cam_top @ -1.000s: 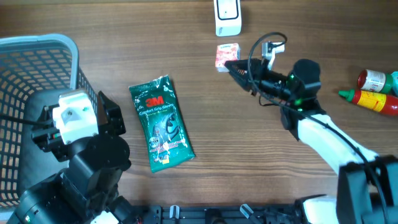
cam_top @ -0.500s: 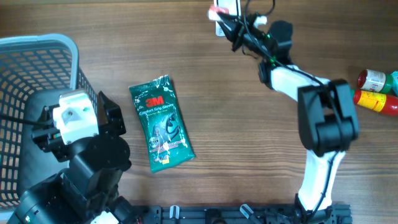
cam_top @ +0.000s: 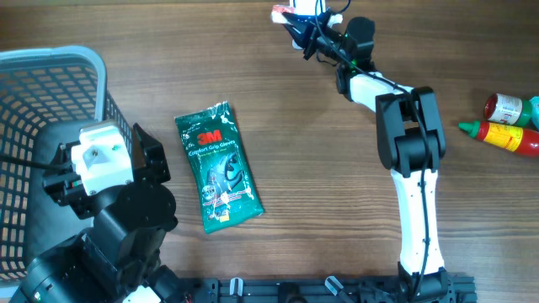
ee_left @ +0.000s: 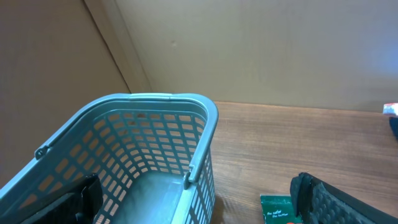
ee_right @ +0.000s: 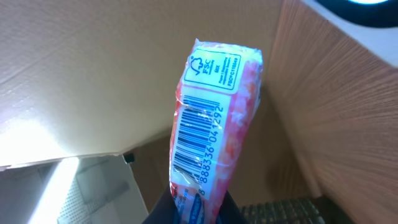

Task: Scan the item barcode
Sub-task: 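Carry the tissue pack with the right gripper to the scanner, then carry the tissue pack with the right gripper to the far right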

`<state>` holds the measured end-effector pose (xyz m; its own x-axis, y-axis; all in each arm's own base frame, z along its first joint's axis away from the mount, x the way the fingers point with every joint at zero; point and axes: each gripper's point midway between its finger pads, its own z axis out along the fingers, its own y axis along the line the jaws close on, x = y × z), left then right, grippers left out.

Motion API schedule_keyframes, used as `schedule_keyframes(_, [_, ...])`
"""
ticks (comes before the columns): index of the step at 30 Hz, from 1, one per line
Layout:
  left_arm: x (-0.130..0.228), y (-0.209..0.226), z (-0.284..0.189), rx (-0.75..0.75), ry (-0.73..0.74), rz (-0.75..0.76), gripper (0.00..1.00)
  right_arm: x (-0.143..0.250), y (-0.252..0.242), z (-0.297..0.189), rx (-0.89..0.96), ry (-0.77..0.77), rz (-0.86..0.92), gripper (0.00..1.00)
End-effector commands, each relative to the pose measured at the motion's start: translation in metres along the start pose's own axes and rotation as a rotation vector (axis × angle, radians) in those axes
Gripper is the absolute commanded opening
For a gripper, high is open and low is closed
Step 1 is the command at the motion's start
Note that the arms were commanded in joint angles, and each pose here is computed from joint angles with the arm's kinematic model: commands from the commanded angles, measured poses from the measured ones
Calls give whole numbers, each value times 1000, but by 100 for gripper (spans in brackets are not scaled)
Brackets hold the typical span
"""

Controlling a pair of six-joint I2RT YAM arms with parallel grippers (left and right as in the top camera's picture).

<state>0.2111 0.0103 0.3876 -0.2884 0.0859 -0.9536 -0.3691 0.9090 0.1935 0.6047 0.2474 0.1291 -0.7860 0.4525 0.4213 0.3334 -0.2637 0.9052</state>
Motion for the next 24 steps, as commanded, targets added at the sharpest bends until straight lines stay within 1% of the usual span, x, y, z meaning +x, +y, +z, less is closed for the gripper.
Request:
schedule_keyframes(1, [-1,1,0,2,-2,-2,100,0,12,-14,-17,73,-64,4])
schedule_keyframes(3, [-1,1,0,2,-2,-2,100,-12,19,-32,-12,78,-74,4])
schedule_keyframes(5, [-1,1,0,2,-2,-2,100,-17,2,-44,74,113,3,4])
schedule_keyframes(8, [-1,1,0,2,-2,-2,100,-15,-3,-41,90,116,24,4])
schedule_keyframes(11, [-1,1,0,1,-2,-2,100,6,5,-37,96,213,-43,4])
schedule_keyframes(13, [-1,1,0,2,-2,-2,100,24,25,-44,58,296,-180,4])
schedule_keyframes(15, [-1,1,0,1,-2,-2,100,37,51,-63,60,358,-283,5])
schedule_keyframes(16, [-1,1,0,1,-2,-2,100,37,61,-71,59,362,-318,4])
schedule_keyframes(17, [-1,1,0,2,-2,-2,100,35,84,-93,51,357,-406,5])
schedule_keyframes(18, [-1,1,0,1,-2,-2,100,29,97,-108,42,340,-458,5])
schedule_keyframes(19, [-1,1,0,1,-2,-2,100,15,113,-130,25,293,-521,5])
schedule_keyframes(20, [-1,1,0,2,-2,-2,100,0,121,-149,17,249,-539,5])
schedule_keyframes(22, [-1,1,0,2,-2,-2,100,-47,133,-206,15,114,-585,4])
schedule_keyframes(24, [-1,1,0,1,-2,-2,100,-83,137,-257,21,-4,-575,5])
